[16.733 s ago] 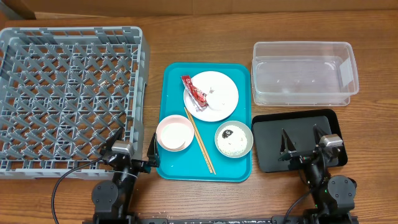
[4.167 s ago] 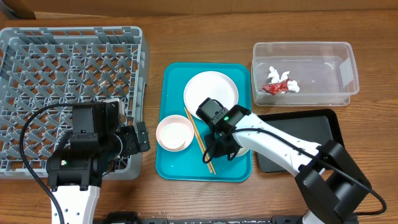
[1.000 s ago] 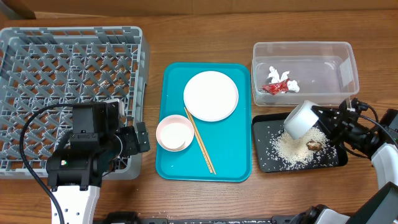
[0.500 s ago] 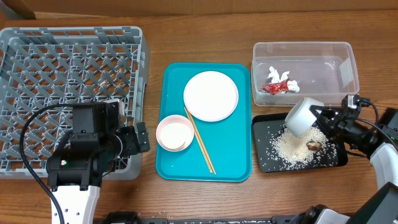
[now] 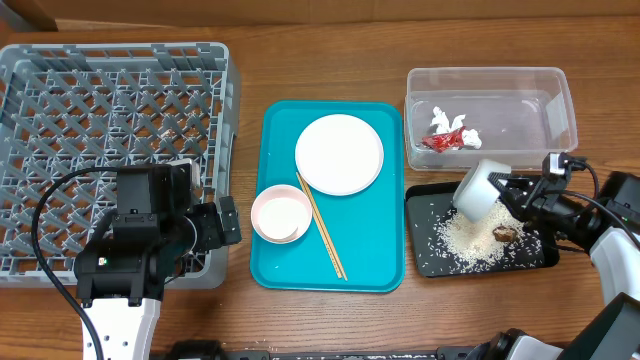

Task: Sort waste into correct bins and load items into the dishwasher
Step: 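Tip the steel bowl over the black tray to dump the rice, then place the empty steel bowl onto the pink plate with the right gripper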

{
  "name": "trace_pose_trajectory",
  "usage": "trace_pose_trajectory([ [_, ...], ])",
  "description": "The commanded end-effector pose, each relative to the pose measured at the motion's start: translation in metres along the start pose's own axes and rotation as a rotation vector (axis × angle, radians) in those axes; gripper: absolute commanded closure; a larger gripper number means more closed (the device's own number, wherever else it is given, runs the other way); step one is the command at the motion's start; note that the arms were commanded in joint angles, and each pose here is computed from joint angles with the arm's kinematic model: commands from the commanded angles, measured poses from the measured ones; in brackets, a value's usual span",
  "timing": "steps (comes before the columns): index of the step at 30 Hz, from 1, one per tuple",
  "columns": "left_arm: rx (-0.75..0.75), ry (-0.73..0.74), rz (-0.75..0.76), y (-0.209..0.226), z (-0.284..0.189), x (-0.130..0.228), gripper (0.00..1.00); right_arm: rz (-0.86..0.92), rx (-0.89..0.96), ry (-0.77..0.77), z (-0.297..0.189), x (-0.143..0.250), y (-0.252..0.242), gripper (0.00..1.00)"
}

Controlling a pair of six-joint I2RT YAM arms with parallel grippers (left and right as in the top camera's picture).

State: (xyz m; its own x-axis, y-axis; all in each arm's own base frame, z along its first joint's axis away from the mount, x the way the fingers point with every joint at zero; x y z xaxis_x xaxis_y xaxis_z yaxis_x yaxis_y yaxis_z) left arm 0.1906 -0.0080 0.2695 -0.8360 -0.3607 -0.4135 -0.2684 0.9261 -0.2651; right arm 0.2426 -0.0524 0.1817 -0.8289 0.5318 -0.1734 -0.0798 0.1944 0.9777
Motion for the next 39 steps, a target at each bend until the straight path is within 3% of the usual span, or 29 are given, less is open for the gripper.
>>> trace_pose_trajectory([
  [1, -0.007, -0.026, -0.011, 0.0, -0.005, -0.005, 0.0, -0.034, 0.064, 0.041, 0.012, 0.004, 0.001, 0.96],
  [6, -0.007, -0.026, -0.012, 0.0, -0.005, -0.005, 0.0, -0.103, 0.197, 0.128, 0.038, 0.01, 0.009, 0.96],
  [11, -0.009, -0.023, -0.012, 0.0, -0.005, -0.005, 0.0, -0.324, 0.421, 0.201, 0.063, 0.013, 0.057, 0.96],
  [16, -0.007, -0.027, -0.011, 0.0, -0.005, -0.005, 0.0, -0.657, 0.672, 0.326, 0.107, 0.036, 0.111, 0.96],
  [23, -0.007, -0.026, -0.012, 0.0, -0.005, -0.005, 0.0, -1.074, 0.73, 0.324, 0.179, 0.084, 0.134, 0.96],
  [26, -0.007, -0.026, -0.012, 0.0, -0.005, -0.005, 0.0, -1.189, 0.737, 0.317, 0.217, 0.1, 0.126, 0.96],
  [32, -0.007, -0.026, -0.012, 0.0, -0.005, -0.005, 0.0, -1.202, 0.753, 0.373, 0.278, 0.107, 0.068, 0.96],
  [39, -0.007, -0.026, -0.012, 0.0, -0.005, -0.005, 0.0, -1.177, 0.794, 0.442, 0.305, 0.111, 0.016, 0.95],
])
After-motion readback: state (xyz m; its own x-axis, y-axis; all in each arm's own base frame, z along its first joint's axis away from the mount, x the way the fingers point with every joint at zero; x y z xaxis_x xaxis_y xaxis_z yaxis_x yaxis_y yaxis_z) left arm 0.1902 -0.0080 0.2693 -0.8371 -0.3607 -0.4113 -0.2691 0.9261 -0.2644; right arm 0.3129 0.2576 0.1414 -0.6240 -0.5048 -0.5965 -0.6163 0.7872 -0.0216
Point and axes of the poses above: each gripper's point midway between its finger pads, its own z axis out along the fingers, its own y axis along the line the jaws close on, x = y × z, the point moved 9 cm from there along -z, back along the fingers, and after that the axes turned 9 degrees about -z, right-handed, at the moved point
